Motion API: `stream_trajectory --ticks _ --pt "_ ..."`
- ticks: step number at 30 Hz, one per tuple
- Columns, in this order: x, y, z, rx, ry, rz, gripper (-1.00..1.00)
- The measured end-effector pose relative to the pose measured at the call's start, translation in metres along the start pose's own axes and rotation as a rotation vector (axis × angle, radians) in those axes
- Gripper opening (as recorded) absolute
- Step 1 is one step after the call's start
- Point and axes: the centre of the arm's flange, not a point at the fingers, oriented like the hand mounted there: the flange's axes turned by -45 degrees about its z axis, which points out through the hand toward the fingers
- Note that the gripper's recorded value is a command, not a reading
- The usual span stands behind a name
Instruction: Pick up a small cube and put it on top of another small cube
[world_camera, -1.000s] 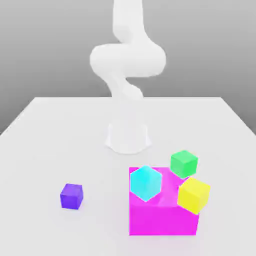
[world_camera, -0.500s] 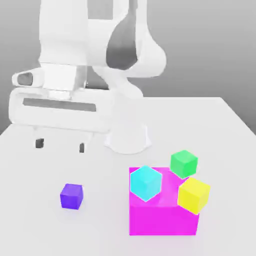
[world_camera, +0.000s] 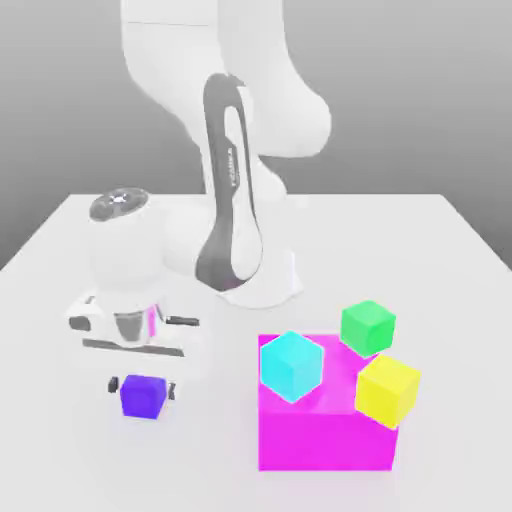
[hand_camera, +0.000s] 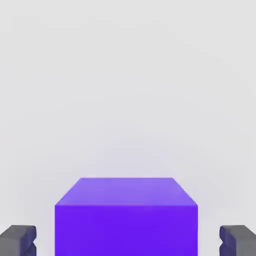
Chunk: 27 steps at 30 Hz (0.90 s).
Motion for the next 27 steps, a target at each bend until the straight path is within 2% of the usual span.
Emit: stream_trajectory --ticks 4,11,14,20,25,27 --pt "0.0 0.0 0.001 0.001 0.0 0.0 -1.0" --pt "0.0 0.001 -0.055 0.002 0.001 0.003 -1.0" --pt "0.032 -0.005 -0.088 0.011 0.056 0.026 -1.0" --pt "0.089 -0.177 -0.161 0.052 0.058 -0.177 -1.0" --pt "0.069 -0.3 -0.213 0.04 0.023 -0.288 -1.0" --pt "0.059 -0.319 -0.2 0.012 0.005 -0.31 -1.0"
